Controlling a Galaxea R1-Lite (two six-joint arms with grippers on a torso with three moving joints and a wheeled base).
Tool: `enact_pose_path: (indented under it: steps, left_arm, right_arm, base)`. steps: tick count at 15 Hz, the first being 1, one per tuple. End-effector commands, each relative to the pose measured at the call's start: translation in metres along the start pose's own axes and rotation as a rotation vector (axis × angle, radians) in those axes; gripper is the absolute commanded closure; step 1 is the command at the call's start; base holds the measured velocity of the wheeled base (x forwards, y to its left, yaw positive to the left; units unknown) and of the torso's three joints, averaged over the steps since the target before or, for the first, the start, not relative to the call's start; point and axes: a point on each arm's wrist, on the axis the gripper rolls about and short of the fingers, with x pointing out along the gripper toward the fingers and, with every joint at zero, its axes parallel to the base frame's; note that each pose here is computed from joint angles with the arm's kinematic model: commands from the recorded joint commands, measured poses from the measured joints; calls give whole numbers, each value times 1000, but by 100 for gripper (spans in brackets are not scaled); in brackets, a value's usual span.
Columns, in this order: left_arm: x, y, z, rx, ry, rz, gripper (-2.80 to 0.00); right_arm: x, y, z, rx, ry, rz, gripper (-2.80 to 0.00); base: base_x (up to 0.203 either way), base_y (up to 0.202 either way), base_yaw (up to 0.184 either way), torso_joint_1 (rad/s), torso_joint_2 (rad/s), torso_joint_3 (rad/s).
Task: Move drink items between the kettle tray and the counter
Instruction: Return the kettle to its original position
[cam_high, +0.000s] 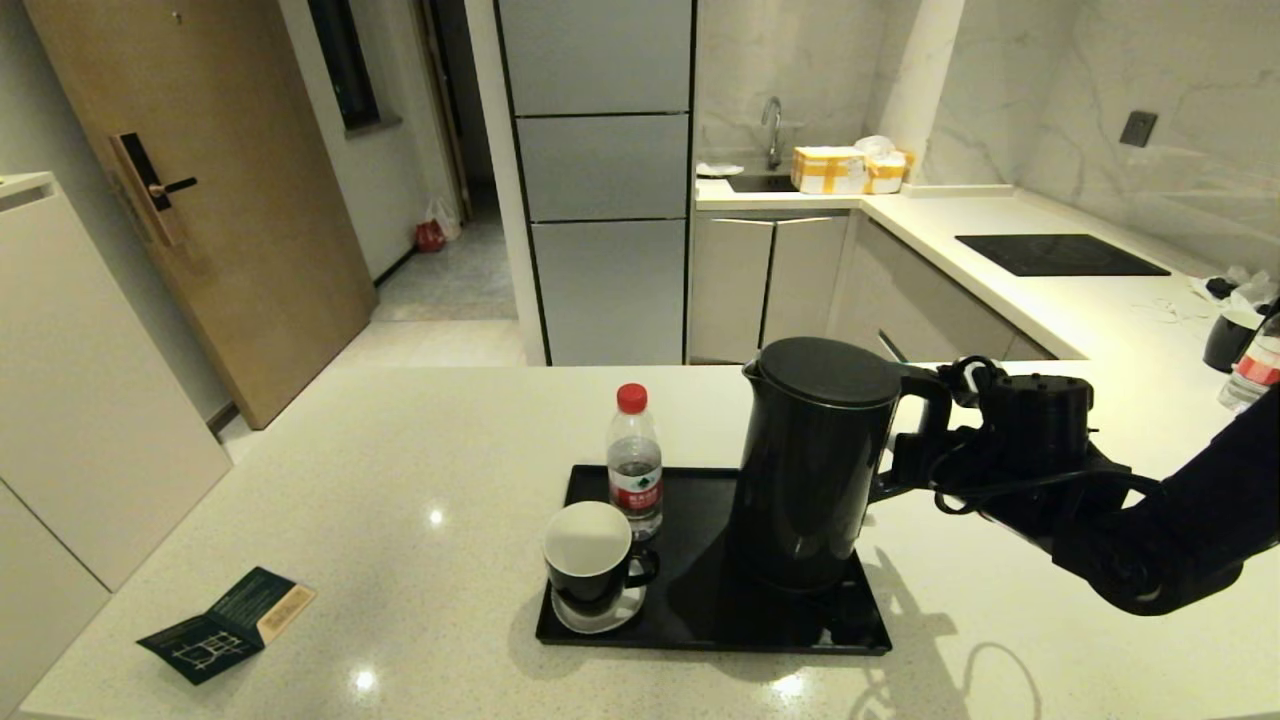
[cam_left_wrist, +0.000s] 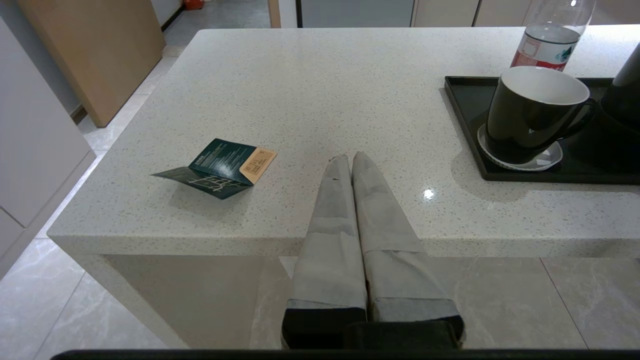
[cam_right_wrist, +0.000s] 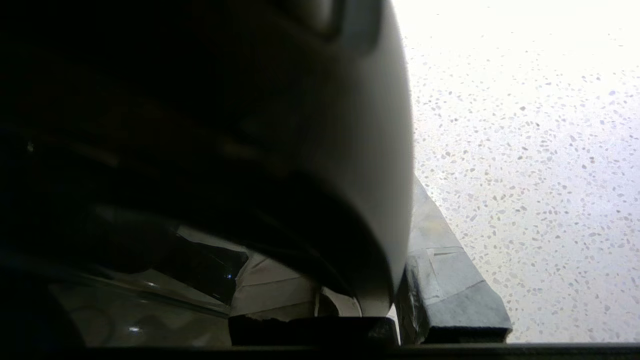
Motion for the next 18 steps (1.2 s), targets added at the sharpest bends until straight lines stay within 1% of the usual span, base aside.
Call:
enact_pose_path:
  steps: [1,5,7,10,14,15,16,18]
  left_arm:
    - [0,0,0,0,-1,0,0]
    - [0,0,0,0,2,0,0]
    - [0,0,0,0,1,0,0]
    - [0,0,0,0,0,1,0]
    - [0,0,0,0,0,1,0]
    - [0,0,0,0,-1,0,0]
    - [0,0,0,0,-1,0,0]
    - [0,0,0,0,0,1,0]
  right_arm:
    - [-1,0,-2,-20,6,-2,0]
    - [-7,-2,-2,-67,7,-3,0]
    - [-8,-2,-2,-69,8,-13,0]
    - [-12,-5,3,-53,-6,-24,0]
    - [-15,-7,-3,-58,13,-29,0]
    - [-17,-7,-6,-66,22,-31,-13]
    - [-18,-7,-6,-67,21,-28,-280]
    - [-20,-6,-7,-70,27,-21,-280]
  base:
    - [0,0,0,0,0,0]
    - [0,0,0,0,0,0]
    - [0,0,0,0,0,0]
    - [0,0,0,0,0,0]
    - [0,0,0,0,0,0]
    - [0,0,0,0,0,0]
    - [0,0,0,0,0,0]
    - [0,0,0,0,0,0]
